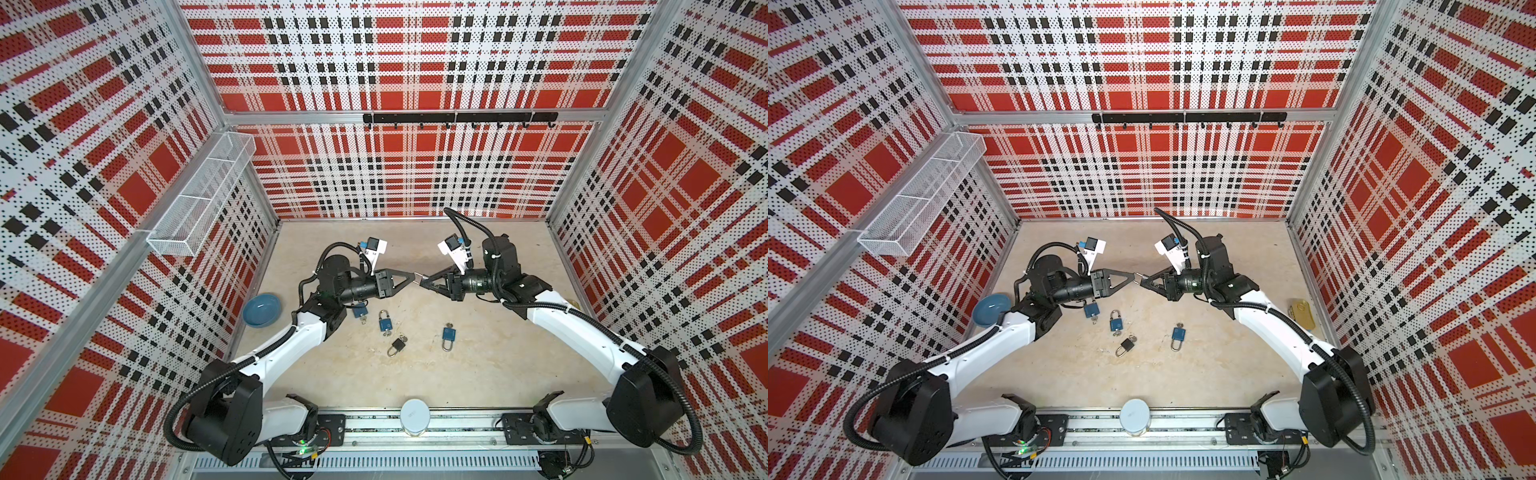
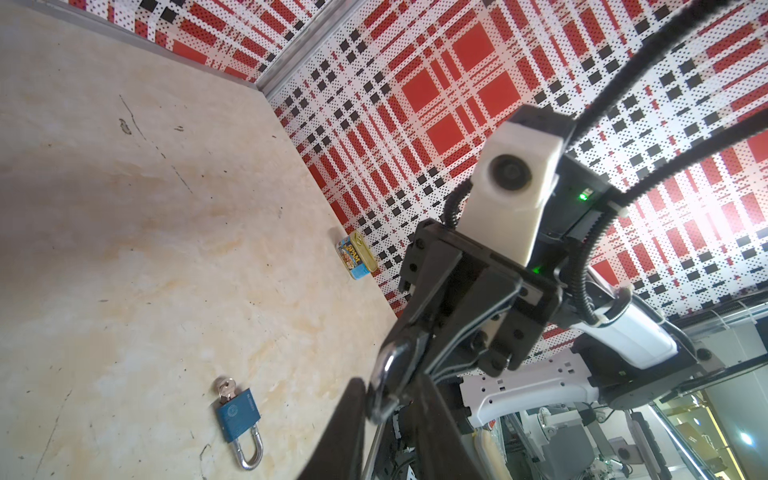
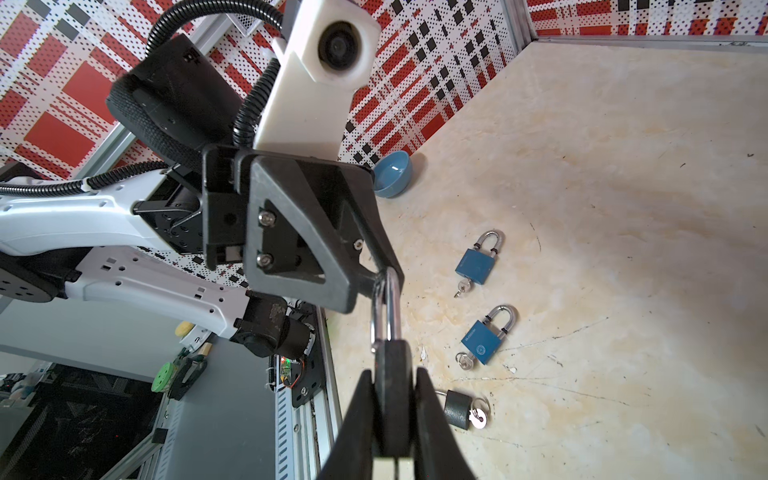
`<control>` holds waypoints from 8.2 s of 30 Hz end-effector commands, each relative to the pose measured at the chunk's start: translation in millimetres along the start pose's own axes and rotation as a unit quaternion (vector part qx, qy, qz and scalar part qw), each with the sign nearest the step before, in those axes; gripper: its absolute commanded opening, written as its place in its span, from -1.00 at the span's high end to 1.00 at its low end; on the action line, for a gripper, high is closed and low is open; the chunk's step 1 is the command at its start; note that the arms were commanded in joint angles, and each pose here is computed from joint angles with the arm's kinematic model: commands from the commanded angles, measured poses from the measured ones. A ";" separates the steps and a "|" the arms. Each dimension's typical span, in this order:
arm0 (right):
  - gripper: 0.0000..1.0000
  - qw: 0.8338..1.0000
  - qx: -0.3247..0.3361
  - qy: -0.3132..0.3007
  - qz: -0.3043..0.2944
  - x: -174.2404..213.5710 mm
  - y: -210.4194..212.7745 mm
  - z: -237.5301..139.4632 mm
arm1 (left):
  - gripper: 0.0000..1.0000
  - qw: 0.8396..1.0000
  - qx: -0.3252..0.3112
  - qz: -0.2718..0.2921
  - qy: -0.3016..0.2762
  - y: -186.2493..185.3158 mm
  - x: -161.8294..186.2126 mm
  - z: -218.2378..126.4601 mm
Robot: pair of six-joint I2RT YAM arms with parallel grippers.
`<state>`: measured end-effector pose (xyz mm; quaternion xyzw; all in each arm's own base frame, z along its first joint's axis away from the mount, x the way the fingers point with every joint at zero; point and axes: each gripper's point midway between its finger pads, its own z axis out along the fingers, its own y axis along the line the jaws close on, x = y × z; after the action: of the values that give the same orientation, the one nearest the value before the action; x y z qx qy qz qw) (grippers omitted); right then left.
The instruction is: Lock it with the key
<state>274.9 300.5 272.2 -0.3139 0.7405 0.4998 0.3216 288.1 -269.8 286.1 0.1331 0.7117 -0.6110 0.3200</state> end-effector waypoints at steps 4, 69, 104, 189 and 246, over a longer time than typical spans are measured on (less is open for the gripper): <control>1.00 0.999 -0.027 -0.024 -0.040 -24.0 18.3 -2.1 | 0.51 1.000 0.018 0.019 -0.006 -16.4 -11.1 -0.4; 1.00 0.986 -0.166 -0.006 -0.011 -25.0 59.2 -4.4 | 1.00 0.999 -0.015 0.032 0.002 11.4 9.3 7.8; 1.00 0.987 -0.158 -0.031 -0.021 -39.3 58.6 -4.3 | 1.00 0.998 0.003 0.017 0.056 2.7 55.3 30.5; 0.74 0.994 -0.094 -0.041 0.032 -9.5 11.7 -9.3 | 1.00 0.999 0.005 0.047 0.022 -6.4 -19.3 1.3; 1.00 0.991 -0.075 -0.070 0.092 9.5 -21.4 -31.4 | 1.00 0.998 -0.004 0.069 -0.011 -11.0 -43.0 -18.3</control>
<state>273.2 279.0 268.2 -0.2636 0.6864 0.6104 0.2945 300.9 -263.8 282.4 0.1584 0.7293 -0.5942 0.3000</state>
